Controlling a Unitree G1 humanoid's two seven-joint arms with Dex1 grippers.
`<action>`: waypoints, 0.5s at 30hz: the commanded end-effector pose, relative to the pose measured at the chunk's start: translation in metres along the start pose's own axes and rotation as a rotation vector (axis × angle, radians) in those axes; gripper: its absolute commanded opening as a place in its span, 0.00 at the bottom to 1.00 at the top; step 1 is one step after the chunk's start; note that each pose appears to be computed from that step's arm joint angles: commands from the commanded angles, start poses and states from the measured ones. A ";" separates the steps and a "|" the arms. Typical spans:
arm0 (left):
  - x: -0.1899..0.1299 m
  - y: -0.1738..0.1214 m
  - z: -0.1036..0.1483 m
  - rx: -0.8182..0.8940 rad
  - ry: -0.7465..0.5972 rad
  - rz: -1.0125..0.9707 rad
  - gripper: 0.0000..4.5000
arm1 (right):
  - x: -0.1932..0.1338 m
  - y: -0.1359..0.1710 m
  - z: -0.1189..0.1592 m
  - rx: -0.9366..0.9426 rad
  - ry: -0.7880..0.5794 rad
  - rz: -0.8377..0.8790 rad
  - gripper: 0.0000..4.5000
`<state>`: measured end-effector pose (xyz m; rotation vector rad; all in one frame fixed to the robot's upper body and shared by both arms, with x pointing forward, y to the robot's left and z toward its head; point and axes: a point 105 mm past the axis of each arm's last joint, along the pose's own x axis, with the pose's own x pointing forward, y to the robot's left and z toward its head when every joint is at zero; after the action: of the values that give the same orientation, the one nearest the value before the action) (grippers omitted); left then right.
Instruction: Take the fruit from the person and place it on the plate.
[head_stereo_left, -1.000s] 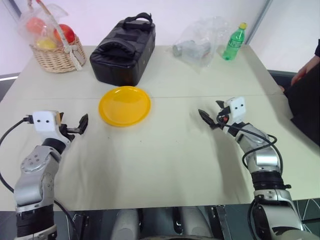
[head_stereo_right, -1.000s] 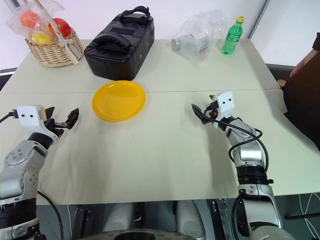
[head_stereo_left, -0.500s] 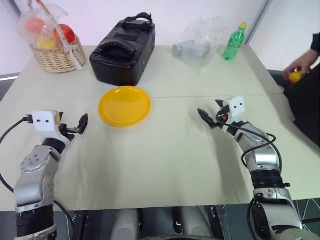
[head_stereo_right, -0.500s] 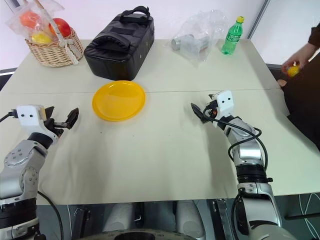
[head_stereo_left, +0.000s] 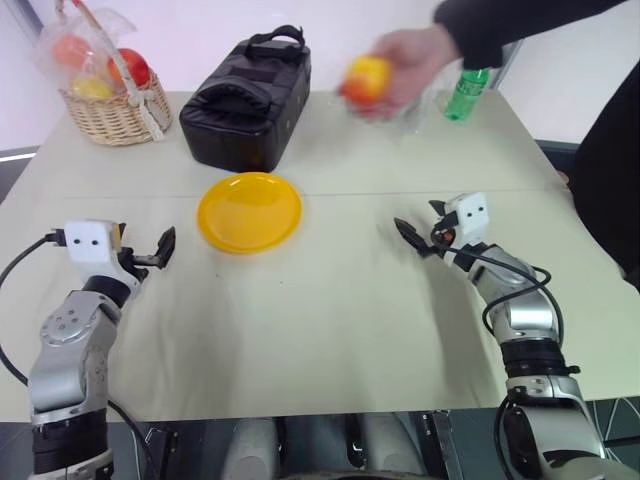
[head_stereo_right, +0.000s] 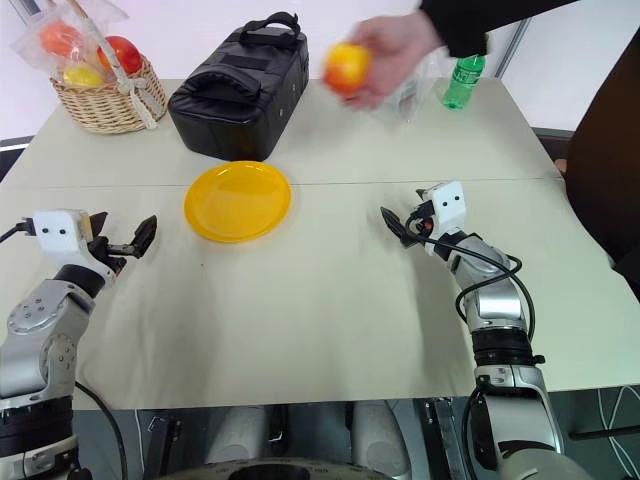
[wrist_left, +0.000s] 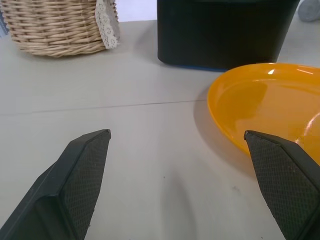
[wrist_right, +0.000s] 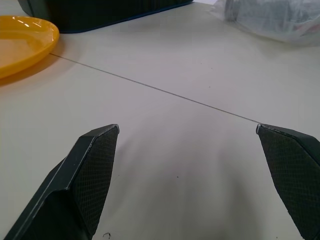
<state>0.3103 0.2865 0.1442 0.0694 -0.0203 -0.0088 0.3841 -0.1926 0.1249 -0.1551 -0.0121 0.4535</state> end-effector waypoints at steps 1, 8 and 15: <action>-0.001 0.005 0.012 0.032 -0.042 0.006 0.99 | 0.003 0.000 0.015 -0.029 -0.051 0.004 1.00; -0.001 0.005 0.012 0.034 -0.042 0.003 0.99 | 0.003 0.001 0.015 -0.028 -0.053 0.005 1.00; 0.000 0.003 0.013 0.038 -0.039 -0.011 0.99 | -0.007 0.022 0.032 -0.008 -0.064 0.193 1.00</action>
<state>0.3107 0.2868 0.1437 0.0762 -0.0152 -0.0228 0.3775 -0.1826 0.1265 -0.1347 0.0044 0.5440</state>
